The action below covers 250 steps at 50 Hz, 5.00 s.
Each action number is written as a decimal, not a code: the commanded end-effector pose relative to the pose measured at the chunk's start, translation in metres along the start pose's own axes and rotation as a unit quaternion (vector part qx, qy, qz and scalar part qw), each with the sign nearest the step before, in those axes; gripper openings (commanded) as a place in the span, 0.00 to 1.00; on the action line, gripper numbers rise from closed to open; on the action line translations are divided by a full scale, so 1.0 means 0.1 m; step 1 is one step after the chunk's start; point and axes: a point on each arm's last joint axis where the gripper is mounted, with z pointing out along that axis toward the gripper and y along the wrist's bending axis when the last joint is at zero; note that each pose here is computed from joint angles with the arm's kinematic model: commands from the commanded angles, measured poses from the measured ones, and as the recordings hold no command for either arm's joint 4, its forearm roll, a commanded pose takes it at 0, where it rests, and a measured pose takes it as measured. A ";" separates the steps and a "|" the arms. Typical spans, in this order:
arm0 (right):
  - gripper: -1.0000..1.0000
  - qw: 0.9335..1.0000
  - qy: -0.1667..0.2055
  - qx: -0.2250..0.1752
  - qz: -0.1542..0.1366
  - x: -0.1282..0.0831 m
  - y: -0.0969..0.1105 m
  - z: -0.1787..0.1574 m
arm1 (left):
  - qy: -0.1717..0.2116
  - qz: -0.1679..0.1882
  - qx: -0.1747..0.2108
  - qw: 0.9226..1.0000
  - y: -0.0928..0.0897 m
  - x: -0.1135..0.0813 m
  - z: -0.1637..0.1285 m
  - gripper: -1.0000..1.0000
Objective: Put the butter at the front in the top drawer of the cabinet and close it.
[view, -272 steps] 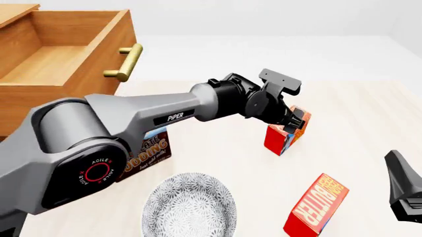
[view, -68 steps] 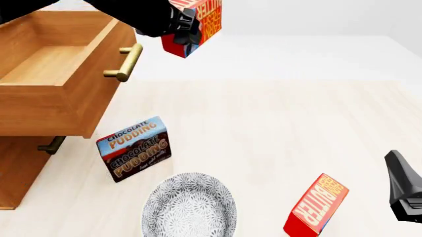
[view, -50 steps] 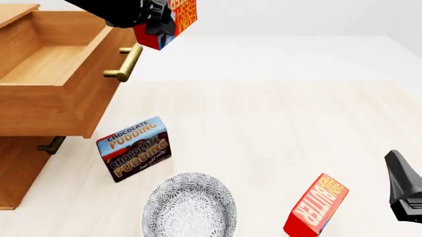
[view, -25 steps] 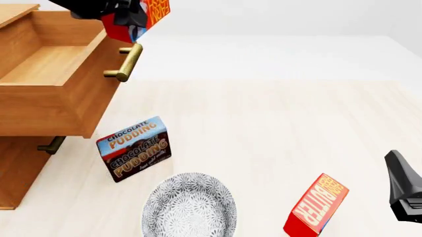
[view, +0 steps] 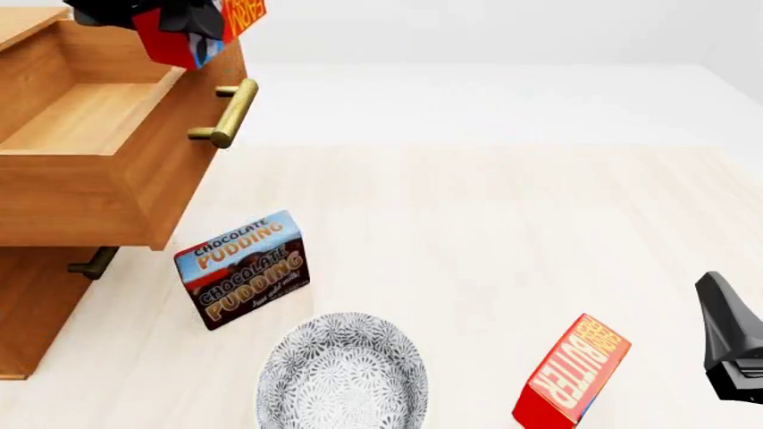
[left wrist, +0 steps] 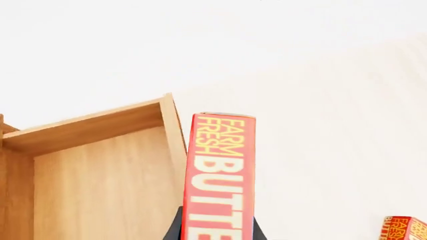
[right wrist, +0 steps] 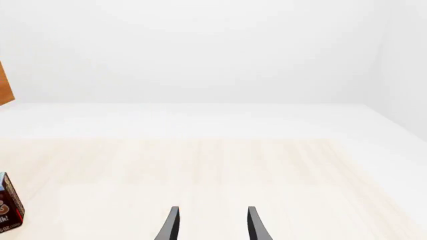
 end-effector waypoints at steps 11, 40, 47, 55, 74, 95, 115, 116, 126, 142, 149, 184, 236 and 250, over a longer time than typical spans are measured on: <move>1.00 1.000 0.000 0.000 0.000 0.00 0.00 0.00 | -0.013 -0.020 -0.032 0.999 0.22 0.06 -0.27 0.00; 1.00 1.000 0.000 0.000 0.001 0.00 0.00 0.00 | -0.010 -0.048 -0.078 0.996 0.48 0.20 -0.58 0.00; 1.00 1.000 0.000 0.000 0.000 0.00 0.00 0.00 | -0.001 -0.059 -0.086 0.995 0.52 0.30 -0.60 0.00; 1.00 1.000 0.000 0.000 0.000 0.00 0.00 0.00 | 0.006 -0.071 -0.094 0.993 0.57 0.37 -0.60 0.00; 1.00 1.000 0.000 0.000 0.000 0.00 0.00 0.00 | 0.015 -0.081 -0.114 0.990 0.70 0.37 -0.58 0.00; 1.00 1.000 0.000 0.000 0.000 0.00 0.00 0.00 | 0.036 -0.090 -0.122 0.988 0.80 0.41 -0.44 0.00; 1.00 1.000 0.000 0.000 0.001 0.00 0.00 0.00 | 0.042 -0.106 -0.122 0.986 0.85 0.46 -0.19 0.00; 1.00 1.000 0.000 0.000 0.000 0.00 0.00 0.00 | 0.041 -0.107 -0.122 0.986 0.85 0.46 -0.19 0.00; 1.00 1.000 0.000 0.000 0.000 0.00 0.00 0.00 | 0.046 -0.110 -0.120 0.986 0.86 0.50 -0.08 0.00; 1.00 1.000 0.000 0.000 0.000 0.00 0.00 0.00 | 0.044 -0.116 -0.121 0.985 0.88 0.57 0.00 0.00; 1.00 1.000 0.000 0.000 0.001 0.00 0.00 0.00 | 0.045 -0.115 -0.124 0.985 0.91 0.59 0.03 0.00; 1.00 1.000 0.000 0.000 0.000 0.00 0.00 0.00 | 0.063 -0.130 -0.114 0.983 0.87 0.80 0.33 0.00; 1.00 1.000 0.000 0.000 0.001 0.00 0.00 0.00 | 0.056 -0.116 -0.119 0.985 0.86 0.75 0.13 1.00; 1.00 1.000 0.000 0.000 0.000 0.00 0.00 0.00 | 0.047 -0.106 -0.114 0.987 0.80 0.71 -0.02 1.00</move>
